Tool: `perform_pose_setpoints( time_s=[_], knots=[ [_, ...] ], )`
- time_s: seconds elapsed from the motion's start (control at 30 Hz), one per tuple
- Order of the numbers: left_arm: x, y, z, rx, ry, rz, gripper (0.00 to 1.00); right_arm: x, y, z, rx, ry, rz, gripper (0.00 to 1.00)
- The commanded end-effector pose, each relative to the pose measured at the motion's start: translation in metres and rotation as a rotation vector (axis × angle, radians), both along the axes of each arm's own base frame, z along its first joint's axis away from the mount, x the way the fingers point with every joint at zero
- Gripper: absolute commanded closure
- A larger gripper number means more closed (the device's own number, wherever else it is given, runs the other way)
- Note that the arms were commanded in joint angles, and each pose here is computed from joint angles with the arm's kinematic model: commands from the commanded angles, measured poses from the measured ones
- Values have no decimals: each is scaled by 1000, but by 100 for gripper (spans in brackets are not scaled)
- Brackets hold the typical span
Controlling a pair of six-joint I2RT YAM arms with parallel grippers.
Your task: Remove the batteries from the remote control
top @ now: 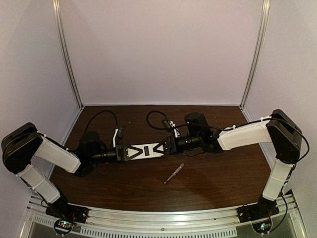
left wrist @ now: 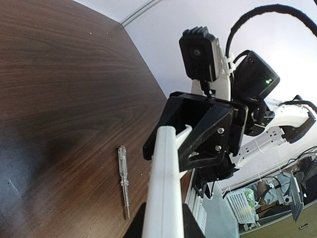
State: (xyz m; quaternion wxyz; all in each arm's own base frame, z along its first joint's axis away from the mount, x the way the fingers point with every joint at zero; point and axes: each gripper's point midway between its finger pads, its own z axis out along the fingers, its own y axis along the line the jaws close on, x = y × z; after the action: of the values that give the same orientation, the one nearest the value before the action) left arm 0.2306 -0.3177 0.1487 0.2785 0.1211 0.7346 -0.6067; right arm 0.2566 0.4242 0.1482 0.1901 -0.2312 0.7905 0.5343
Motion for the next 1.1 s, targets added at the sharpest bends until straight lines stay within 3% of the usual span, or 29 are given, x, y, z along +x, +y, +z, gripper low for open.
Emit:
perform_pose_setpoints(
  time_s=[0.0,0.3,1.07],
  knots=[
    [-3,-6,15,-33,-57,-23,100,-6,-1,8,-7,-37,-13,69],
    [0,-4,13,-13,-59,2,100,-4,-4,3,-34,-38,-33,58],
    [3,2,13,18,-75,41,100,3,-15,-9,-133,-66,-102,65]
  ],
)
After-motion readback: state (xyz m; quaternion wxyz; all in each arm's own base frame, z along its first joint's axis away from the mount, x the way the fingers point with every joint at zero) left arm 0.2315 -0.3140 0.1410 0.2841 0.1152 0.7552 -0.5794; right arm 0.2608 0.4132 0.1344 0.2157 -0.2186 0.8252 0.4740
